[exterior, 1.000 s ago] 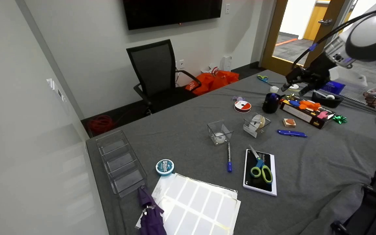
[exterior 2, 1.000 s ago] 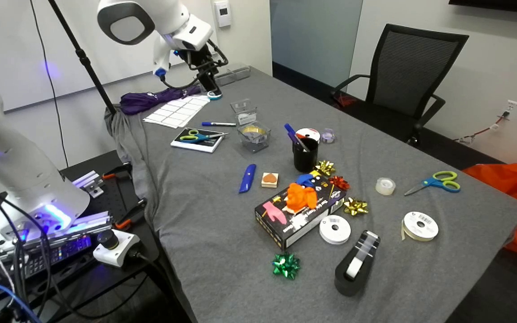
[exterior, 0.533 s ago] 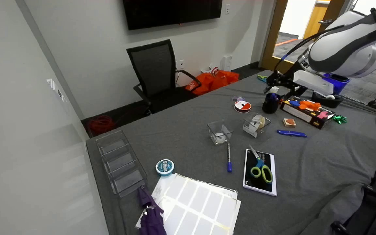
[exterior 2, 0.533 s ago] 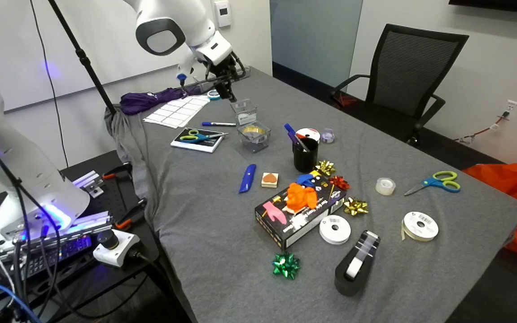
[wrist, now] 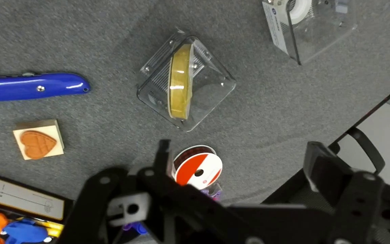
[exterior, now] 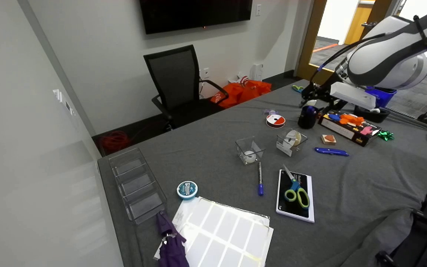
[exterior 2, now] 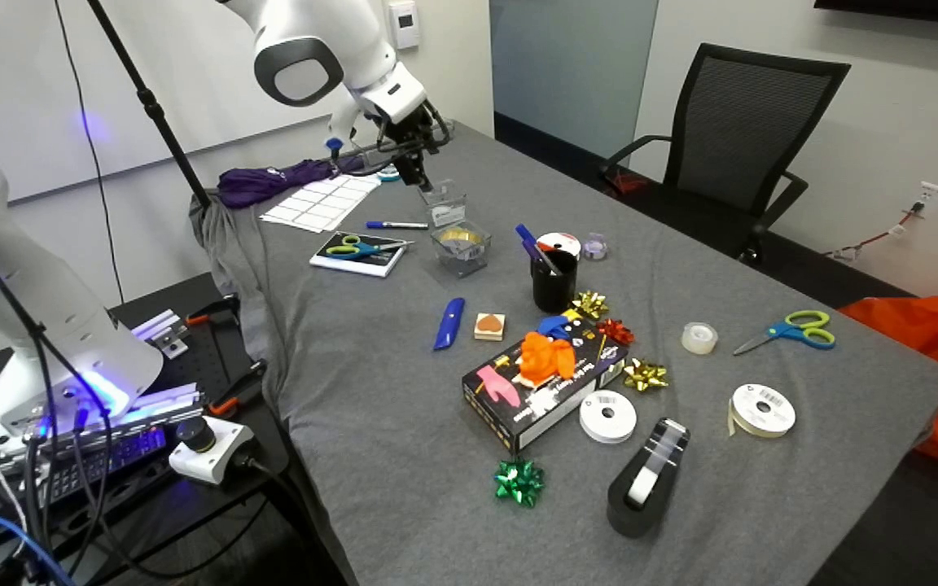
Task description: Pick up the yellow ribbon tape and put it on the table
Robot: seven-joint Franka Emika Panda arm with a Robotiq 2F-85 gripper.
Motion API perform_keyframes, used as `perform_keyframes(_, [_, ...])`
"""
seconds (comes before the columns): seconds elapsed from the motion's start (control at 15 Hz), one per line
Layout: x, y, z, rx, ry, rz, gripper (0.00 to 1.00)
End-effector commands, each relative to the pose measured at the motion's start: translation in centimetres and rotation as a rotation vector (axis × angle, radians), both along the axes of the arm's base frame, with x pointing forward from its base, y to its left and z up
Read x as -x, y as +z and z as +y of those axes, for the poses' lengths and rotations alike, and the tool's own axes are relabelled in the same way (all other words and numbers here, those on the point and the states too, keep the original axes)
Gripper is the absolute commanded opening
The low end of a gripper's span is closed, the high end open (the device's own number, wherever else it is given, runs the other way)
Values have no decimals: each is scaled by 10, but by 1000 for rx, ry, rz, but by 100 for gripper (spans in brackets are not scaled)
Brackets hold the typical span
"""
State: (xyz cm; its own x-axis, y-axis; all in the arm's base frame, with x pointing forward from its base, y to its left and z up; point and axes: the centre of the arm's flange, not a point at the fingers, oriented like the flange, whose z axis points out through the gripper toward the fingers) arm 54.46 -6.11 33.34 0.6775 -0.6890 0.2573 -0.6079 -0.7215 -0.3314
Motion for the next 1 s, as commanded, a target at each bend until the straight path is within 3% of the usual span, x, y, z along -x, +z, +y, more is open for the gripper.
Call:
perform_keyframes(0.0, [-14, -42, -7, 50, -61, 65, 100])
perform_keyframes(0.4, [-21, -98, -13, 32, -154, 109, 100])
perform_keyframes(0.93, [-46, -119, -3, 29, -213, 116, 100])
